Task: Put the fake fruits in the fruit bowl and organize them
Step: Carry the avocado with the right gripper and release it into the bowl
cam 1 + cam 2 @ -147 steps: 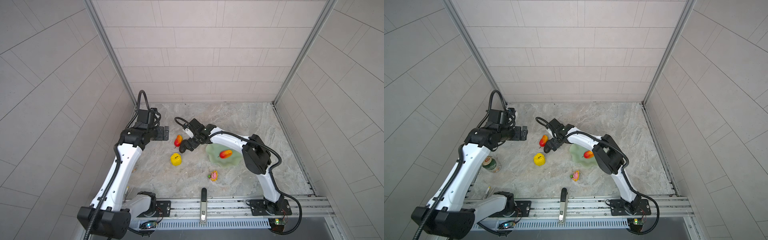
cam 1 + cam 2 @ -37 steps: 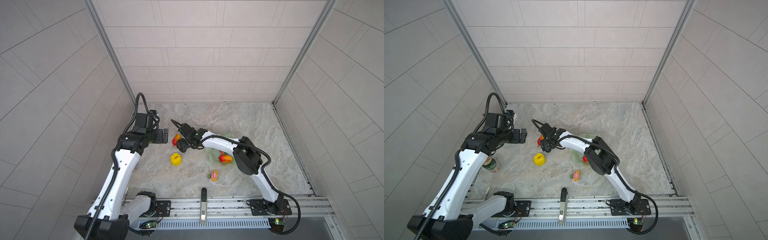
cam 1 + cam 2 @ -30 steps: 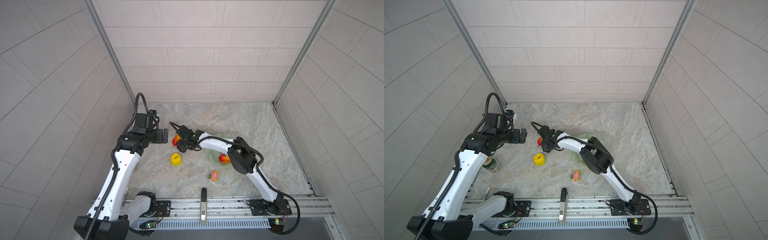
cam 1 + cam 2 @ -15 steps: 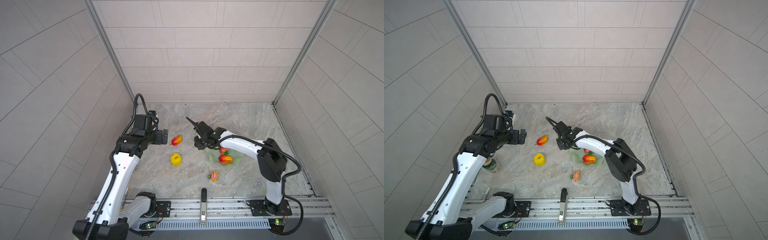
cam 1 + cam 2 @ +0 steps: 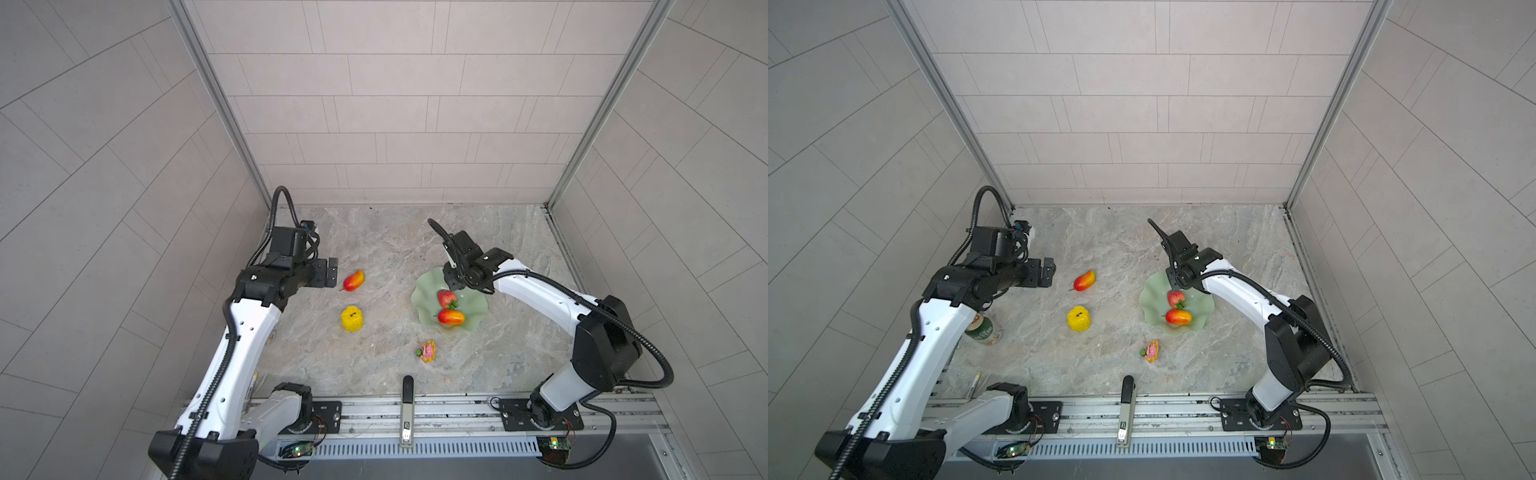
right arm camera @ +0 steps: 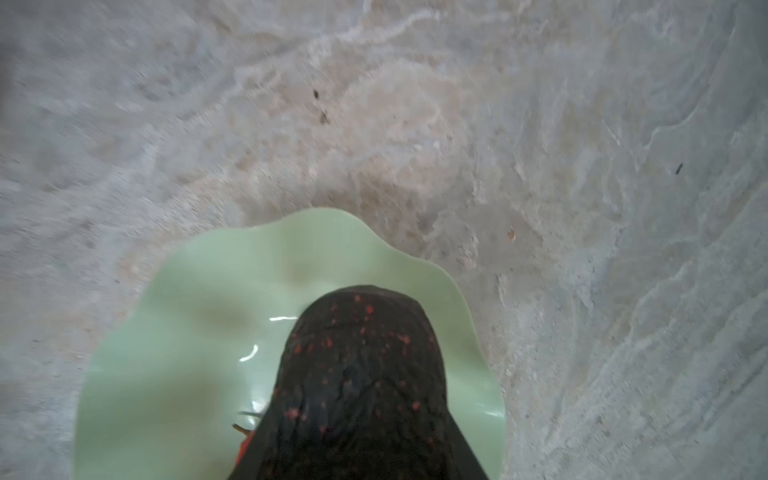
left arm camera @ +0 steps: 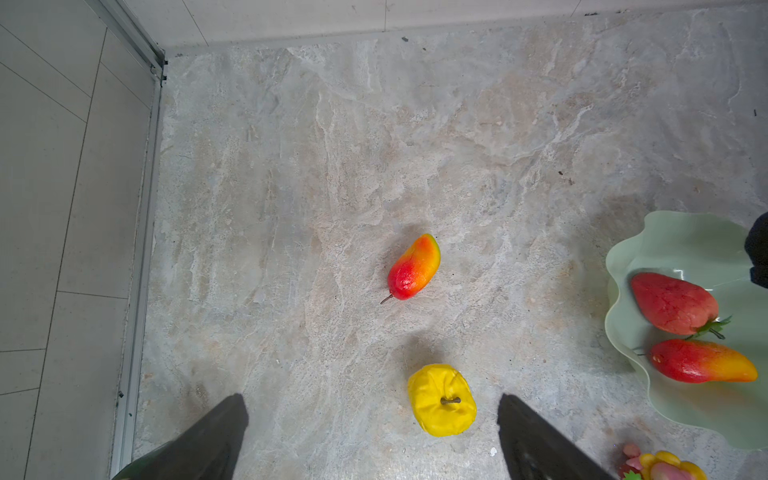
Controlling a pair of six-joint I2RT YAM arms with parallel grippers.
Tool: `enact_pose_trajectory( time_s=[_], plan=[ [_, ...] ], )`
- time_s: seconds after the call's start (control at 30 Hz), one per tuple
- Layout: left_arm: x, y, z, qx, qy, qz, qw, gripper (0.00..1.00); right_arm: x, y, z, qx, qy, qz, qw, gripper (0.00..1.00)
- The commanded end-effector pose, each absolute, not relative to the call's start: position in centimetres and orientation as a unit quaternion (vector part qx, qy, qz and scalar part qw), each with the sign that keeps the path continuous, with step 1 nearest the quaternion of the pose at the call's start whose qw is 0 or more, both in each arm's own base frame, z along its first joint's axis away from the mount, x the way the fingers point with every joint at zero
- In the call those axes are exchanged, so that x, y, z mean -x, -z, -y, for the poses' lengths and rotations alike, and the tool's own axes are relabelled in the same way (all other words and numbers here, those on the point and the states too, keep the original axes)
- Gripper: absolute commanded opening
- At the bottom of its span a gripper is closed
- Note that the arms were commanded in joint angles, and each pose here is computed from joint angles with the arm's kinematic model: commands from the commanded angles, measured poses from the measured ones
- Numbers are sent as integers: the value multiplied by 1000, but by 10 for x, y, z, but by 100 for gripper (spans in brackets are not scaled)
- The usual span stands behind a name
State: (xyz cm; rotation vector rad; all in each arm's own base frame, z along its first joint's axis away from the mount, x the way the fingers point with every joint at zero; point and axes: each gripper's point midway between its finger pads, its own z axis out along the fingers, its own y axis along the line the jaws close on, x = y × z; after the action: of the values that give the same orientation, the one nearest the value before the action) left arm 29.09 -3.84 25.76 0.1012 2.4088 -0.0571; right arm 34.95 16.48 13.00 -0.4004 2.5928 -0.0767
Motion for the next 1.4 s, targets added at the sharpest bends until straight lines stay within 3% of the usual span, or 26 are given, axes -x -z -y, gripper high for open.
enact_pose_trajectory(
  time_s=[0.0, 0.23, 0.4, 0.57, 0.9, 1.17, 1.27, 1.37],
  plan=[
    [-290, -263, 38, -40, 23, -930, 365, 100, -345, -126, -140, 148, 83, -956, 242, 0],
    [-291, -262, 38, -42, 23, -931, 363, 100, -327, -101, -118, 139, 113, -962, 205, 0],
    [-293, -261, 41, -47, 29, -932, 359, 100, -324, -88, -118, 137, 107, -966, 192, 10],
    [-291, -262, 41, -47, 28, -931, 360, 100, -325, -86, -121, 138, 97, -967, 191, 35],
    [-291, -260, 41, -48, 27, -932, 358, 100, -327, -111, -123, 145, 88, -962, 215, 73],
    [-291, -260, 41, -48, 27, -932, 359, 100, -334, -151, -151, 162, 32, -951, 263, 91],
    [-292, -259, 41, -47, 28, -932, 358, 100, -342, -168, -190, 193, -26, -938, 287, 100],
    [-293, -260, 42, -48, 30, -932, 357, 100, -353, -176, -249, 216, -98, -922, 307, 100]
  ],
)
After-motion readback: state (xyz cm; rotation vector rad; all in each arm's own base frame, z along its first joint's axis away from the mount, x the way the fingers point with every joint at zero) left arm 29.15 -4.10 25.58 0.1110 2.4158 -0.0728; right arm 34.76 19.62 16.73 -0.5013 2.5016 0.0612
